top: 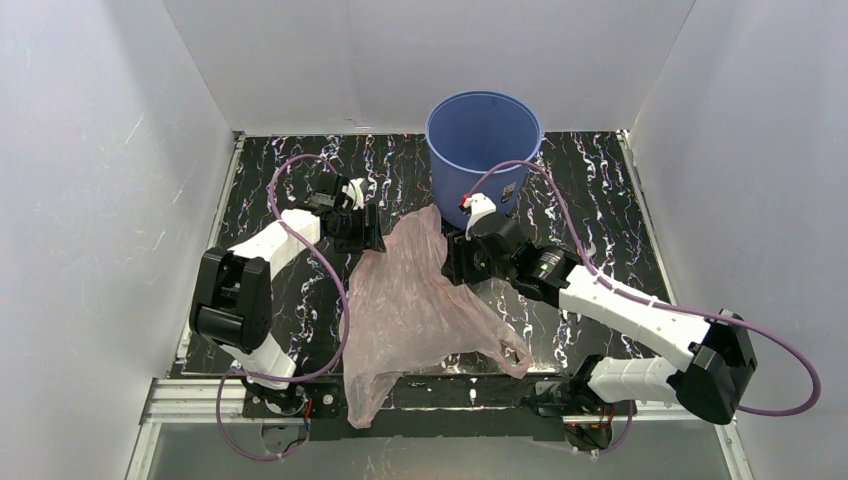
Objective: Put the trash bags into the trash bin
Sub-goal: Unfold the trash bag at the center of the board.
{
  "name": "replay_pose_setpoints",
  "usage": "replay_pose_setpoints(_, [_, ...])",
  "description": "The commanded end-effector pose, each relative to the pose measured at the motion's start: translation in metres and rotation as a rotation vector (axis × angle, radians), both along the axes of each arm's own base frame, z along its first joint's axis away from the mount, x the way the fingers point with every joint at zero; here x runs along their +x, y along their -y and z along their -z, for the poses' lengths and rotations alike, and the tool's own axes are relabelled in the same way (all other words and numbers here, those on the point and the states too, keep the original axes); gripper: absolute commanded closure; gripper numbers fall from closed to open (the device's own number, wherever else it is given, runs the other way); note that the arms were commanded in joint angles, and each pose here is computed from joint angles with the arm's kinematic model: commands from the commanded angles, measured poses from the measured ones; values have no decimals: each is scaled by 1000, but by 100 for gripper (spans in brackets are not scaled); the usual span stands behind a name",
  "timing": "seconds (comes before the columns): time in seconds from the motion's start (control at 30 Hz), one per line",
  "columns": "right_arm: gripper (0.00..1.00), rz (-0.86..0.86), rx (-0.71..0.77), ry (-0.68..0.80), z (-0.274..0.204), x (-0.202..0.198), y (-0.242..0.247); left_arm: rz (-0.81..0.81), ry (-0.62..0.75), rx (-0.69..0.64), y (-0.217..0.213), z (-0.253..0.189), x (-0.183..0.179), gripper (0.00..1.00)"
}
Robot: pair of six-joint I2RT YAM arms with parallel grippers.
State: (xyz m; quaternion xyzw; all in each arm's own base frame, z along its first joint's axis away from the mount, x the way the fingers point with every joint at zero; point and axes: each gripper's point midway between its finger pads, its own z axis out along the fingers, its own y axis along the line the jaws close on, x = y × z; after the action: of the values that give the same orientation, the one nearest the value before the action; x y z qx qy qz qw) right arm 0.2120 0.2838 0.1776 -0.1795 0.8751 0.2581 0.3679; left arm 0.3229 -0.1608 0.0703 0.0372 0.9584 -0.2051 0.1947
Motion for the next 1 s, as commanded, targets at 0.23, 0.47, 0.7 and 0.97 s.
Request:
replay_pose_setpoints(0.23, [41, 33, 23, 75, -16, 25, -19, 41, 24, -67, 9, -4, 3, 95])
replay_pose_setpoints(0.47, [35, 80, 3, 85, -9, 39, -24, 76, 113, -145, 8, -47, -33, 100])
replay_pose_setpoints(0.7, [32, 49, 81, 55, -8, 37, -44, 134, 186, -212, 5, -90, -83, 100])
replay_pose_setpoints(0.97, [29, -10, 212, 83, -32, 33, -63, 148, 247, -284, 1, -114, -128, 100])
